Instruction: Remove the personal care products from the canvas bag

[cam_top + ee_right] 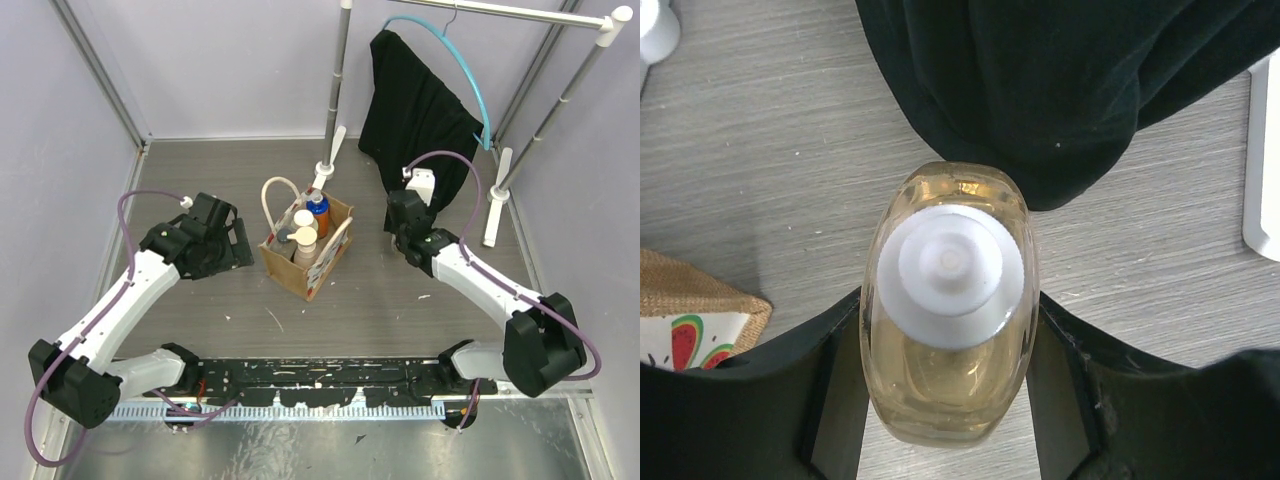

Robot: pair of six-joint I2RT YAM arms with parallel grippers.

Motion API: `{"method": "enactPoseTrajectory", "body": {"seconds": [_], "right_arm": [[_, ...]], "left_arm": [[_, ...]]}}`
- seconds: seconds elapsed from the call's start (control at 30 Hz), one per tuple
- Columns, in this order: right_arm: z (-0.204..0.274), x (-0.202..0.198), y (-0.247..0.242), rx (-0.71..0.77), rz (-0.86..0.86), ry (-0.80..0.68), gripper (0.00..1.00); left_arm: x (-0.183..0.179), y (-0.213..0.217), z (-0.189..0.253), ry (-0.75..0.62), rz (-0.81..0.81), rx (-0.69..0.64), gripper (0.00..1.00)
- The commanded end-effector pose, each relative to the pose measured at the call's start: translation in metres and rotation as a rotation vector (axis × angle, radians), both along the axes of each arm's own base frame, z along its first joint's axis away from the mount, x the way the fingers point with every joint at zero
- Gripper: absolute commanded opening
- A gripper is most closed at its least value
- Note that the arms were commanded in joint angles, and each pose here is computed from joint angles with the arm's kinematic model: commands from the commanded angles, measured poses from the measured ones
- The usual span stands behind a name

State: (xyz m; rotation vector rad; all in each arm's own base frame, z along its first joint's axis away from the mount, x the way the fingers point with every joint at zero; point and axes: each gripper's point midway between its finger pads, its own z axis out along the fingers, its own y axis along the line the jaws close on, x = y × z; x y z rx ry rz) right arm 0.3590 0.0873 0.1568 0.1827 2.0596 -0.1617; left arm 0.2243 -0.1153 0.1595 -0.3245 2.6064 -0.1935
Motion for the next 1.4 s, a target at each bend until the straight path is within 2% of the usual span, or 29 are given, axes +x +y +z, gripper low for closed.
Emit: {"method": "enactPoseTrajectory", "body": {"seconds": [0.0,0.07,0.1,0.27,0.3,0.37,0.43,0.5,0.6,0.67,0.77,0.83,1.03,1.37], "right_arm": [[0.067,0.019,-0.001,0.167,-0.082,-0.289,0.25],[0.062,0.015,-0.001,0.170,-0.080,-0.282,0.36],[0.060,0.014,-0.002,0.170,-0.078,-0.279,0.38],[0.045,0.008,-0.002,0.157,-0.064,-0.230,0.40],[0.042,0.007,-0.001,0.158,-0.057,-0.219,0.43],[0.035,0.003,0.000,0.157,-0.049,-0.198,0.62],[0.033,0.000,-0.002,0.156,-0.054,-0.192,0.85],[0.032,-0.003,-0.004,0.154,-0.056,-0.187,0.99],[0.049,-0.010,-0.004,0.143,-0.056,-0.197,1.00],[0.079,-0.018,0.005,0.115,-0.025,-0.238,1.00],[0.127,-0.024,0.049,0.118,0.116,-0.292,0.98],[0.140,-0.017,0.084,0.153,0.229,-0.246,0.95],[0.125,0.007,0.170,0.255,0.448,-0.050,0.90],[0.081,0.032,0.230,0.282,0.549,0.150,0.87]], "left_arm": [[-0.003,0.001,0.003,-0.012,0.008,-0.017,0.98],[-0.004,0.002,0.002,-0.013,0.010,-0.015,0.98],[-0.004,0.002,0.003,-0.015,0.010,-0.017,0.98],[-0.004,0.000,0.002,-0.010,0.010,-0.028,0.98],[-0.005,-0.001,0.002,-0.009,0.011,-0.031,0.98],[-0.005,-0.001,0.002,-0.009,0.011,-0.033,0.99],[-0.006,0.000,0.002,-0.011,0.012,-0.034,0.99],[-0.007,0.001,0.002,-0.013,0.014,-0.034,0.98],[-0.007,0.003,0.006,-0.025,0.023,-0.030,0.98],[-0.007,0.003,0.008,-0.032,0.023,-0.032,0.98],[-0.006,0.004,0.009,-0.039,0.028,-0.033,0.98],[-0.005,0.004,0.009,-0.043,0.031,-0.031,0.99],[-0.001,0.009,0.020,-0.071,0.049,-0.011,0.99],[0.036,0.002,0.059,-0.192,0.006,0.017,0.98]]}}
